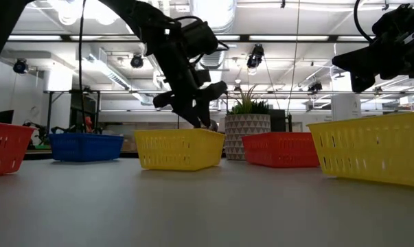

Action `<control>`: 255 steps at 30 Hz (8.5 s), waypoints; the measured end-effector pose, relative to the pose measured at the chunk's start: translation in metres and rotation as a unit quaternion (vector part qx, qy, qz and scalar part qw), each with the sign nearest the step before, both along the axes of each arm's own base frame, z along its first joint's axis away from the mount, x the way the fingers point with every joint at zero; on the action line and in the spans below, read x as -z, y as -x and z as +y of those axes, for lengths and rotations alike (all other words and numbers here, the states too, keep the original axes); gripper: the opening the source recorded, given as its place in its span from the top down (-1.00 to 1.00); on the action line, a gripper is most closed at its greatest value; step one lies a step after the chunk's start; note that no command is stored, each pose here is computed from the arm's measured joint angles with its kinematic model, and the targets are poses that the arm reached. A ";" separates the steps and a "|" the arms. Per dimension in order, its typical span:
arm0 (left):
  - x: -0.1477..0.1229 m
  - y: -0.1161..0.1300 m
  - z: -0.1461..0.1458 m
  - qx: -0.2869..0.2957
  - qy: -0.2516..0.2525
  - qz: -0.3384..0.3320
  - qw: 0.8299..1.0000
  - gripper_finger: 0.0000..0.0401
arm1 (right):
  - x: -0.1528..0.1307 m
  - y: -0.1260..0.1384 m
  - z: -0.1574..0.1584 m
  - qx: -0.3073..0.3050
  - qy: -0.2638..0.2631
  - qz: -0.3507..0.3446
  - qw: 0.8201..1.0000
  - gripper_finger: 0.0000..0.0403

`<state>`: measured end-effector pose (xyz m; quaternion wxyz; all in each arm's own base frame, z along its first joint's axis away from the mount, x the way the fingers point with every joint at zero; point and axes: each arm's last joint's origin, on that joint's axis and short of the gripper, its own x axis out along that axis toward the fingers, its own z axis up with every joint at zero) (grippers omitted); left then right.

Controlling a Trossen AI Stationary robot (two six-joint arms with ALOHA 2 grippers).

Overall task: Stack baskets by color
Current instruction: Stack the top red bin on top of the bottom red bin, then stack the top yellow bin on top of the bottom left yellow bin

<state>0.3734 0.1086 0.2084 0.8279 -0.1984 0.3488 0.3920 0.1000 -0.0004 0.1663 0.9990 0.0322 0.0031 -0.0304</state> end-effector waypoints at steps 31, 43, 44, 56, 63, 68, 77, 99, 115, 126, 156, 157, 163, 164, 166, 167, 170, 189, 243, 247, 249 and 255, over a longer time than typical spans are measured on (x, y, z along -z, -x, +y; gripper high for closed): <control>0.038 -0.009 0.007 -0.033 -0.008 0.038 0.999 0.86 | 0.000 0.000 0.000 0.001 0.018 -0.001 1.000 0.96; 0.034 -0.008 0.007 -0.041 -0.022 0.038 0.998 0.99 | 0.000 0.000 0.000 0.001 0.026 -0.001 1.000 0.96; 0.032 -0.008 0.006 -0.040 -0.023 0.036 0.998 0.99 | 0.000 0.000 0.000 0.001 0.026 -0.001 1.000 0.96; -0.033 0.020 -0.032 -0.041 -0.090 0.038 0.994 1.00 | -0.001 0.000 0.000 0.005 0.031 -0.002 0.999 0.96; -0.087 0.045 -0.099 0.031 -0.055 -0.004 0.998 1.00 | -0.001 0.000 -0.001 0.014 0.032 -0.002 0.999 0.96; -0.114 0.073 -0.170 0.085 0.053 -0.069 0.993 1.00 | -0.001 0.000 -0.001 0.014 0.040 0.000 0.999 0.96; -0.153 0.121 -0.290 0.177 0.322 -0.138 0.920 1.00 | -0.001 0.000 -0.002 0.040 0.065 0.000 0.997 0.96; -0.148 0.195 -0.305 -0.170 0.350 0.123 0.913 1.00 | -0.006 0.000 -0.003 0.046 0.075 -0.021 0.996 0.96; -0.069 0.140 -0.325 -0.230 0.215 0.178 0.932 1.00 | -0.005 0.000 -0.003 0.054 0.075 -0.018 0.996 0.95; -0.053 0.134 -0.325 -0.245 0.192 0.193 0.930 1.00 | -0.005 0.000 -0.003 0.054 0.075 -0.018 0.996 0.95; -0.055 0.122 -0.319 -0.113 0.093 0.115 0.983 0.50 | -0.005 0.000 -0.003 0.054 0.074 -0.018 0.996 0.96; -0.058 0.119 -0.318 -0.094 0.076 0.100 0.988 0.50 | -0.005 0.000 -0.003 0.054 0.074 -0.018 0.996 0.96; -0.072 0.100 -0.313 0.049 -0.045 0.042 0.997 0.50 | -0.005 0.000 -0.003 0.054 0.074 -0.018 0.996 0.96; -0.073 0.096 -0.311 0.076 -0.058 0.044 0.994 0.50 | -0.005 0.000 -0.003 0.054 0.074 -0.018 0.996 0.96; -0.074 0.091 -0.307 0.113 -0.077 0.051 0.989 0.51 | -0.005 0.000 -0.003 0.054 0.074 -0.018 0.996 0.96; -0.073 0.088 -0.304 0.122 -0.085 0.053 0.987 0.53 | -0.005 0.000 -0.003 0.054 0.074 -0.018 0.996 0.96; -0.072 0.078 -0.296 0.159 -0.105 0.056 0.980 0.59 | -0.005 0.000 -0.003 0.054 0.075 -0.018 0.996 0.96; -0.059 0.057 -0.263 0.460 -0.289 0.004 0.840 0.99 | -0.004 0.000 -0.003 0.054 0.061 -0.014 0.997 0.96; -0.083 0.177 -0.195 0.396 -0.386 -0.320 0.769 0.99 | -0.059 -0.197 0.022 0.011 0.108 0.214 0.971 0.96; -0.082 0.178 -0.194 0.394 -0.378 -0.314 0.776 0.99 | -0.066 -0.217 0.033 0.001 0.117 0.248 0.962 0.96; -0.081 0.178 -0.193 0.396 -0.377 -0.303 0.780 0.99 | -0.069 -0.226 0.040 0.002 0.126 0.267 0.955 0.96; -0.079 0.179 -0.194 0.401 -0.376 -0.294 0.782 0.99 | -0.083 -0.252 0.052 0.003 0.099 0.333 0.938 0.96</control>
